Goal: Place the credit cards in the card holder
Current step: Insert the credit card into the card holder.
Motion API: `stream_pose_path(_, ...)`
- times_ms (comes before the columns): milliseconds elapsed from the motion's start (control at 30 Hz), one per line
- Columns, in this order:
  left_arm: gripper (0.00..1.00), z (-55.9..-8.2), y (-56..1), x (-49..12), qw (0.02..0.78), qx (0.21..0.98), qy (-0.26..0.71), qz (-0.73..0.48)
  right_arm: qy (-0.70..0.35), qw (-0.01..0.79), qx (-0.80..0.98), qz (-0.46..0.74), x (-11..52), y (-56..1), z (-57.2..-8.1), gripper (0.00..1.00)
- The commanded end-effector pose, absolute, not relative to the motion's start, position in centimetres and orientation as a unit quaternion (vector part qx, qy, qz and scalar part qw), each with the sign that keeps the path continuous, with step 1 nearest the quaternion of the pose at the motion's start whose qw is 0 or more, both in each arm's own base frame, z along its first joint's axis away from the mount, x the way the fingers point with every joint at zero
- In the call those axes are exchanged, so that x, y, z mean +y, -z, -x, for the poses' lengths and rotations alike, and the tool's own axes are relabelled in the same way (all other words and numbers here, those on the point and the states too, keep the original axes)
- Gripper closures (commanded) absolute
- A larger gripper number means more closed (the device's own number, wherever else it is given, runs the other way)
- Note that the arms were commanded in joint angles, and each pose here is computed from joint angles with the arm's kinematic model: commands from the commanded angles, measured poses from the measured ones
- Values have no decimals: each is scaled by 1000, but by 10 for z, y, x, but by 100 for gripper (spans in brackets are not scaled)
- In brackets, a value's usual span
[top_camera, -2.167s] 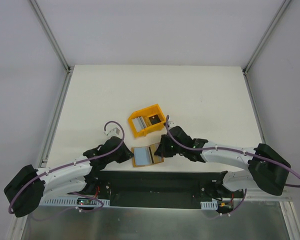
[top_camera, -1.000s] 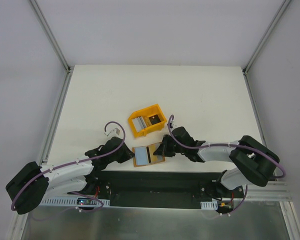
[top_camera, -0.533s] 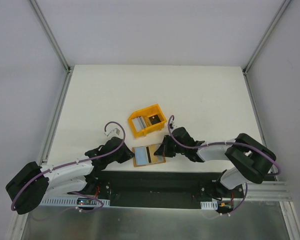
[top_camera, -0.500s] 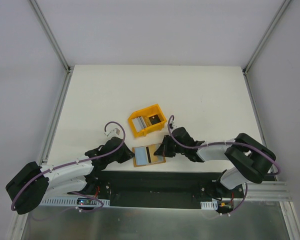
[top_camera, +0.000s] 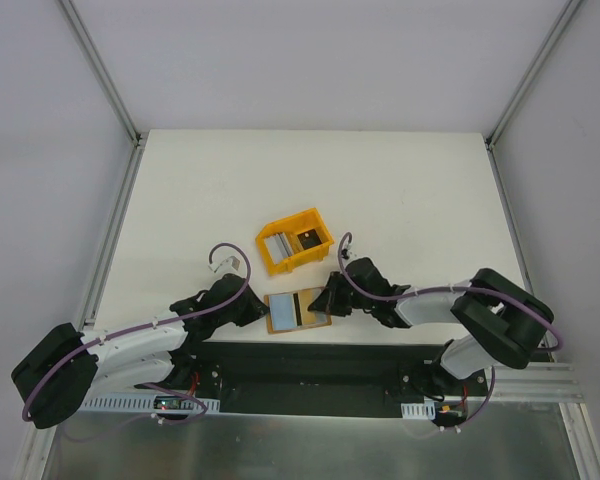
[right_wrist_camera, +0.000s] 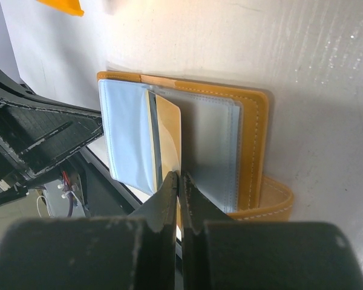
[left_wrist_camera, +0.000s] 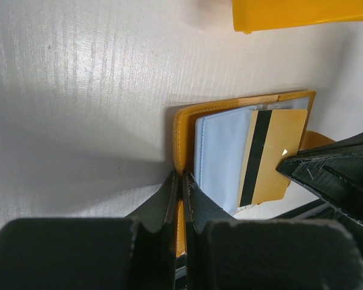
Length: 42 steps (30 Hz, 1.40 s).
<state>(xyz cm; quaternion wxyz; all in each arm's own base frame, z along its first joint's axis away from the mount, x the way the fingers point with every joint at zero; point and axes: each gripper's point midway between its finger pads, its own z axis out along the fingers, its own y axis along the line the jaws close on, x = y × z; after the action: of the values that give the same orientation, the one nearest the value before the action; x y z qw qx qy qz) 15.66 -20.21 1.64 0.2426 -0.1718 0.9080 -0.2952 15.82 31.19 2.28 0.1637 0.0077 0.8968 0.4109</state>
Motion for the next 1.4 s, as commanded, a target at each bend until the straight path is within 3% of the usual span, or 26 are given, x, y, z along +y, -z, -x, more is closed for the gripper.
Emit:
stream_pose_path(0,100,-154,-7,-195,242,911,280,180,-357,171,918,-39,287,-3,-155,100)
stream_pose_path(1367,100,-156,-8,-195,245,910,281,183,-342,104,934,-11,301,7,-136,100)
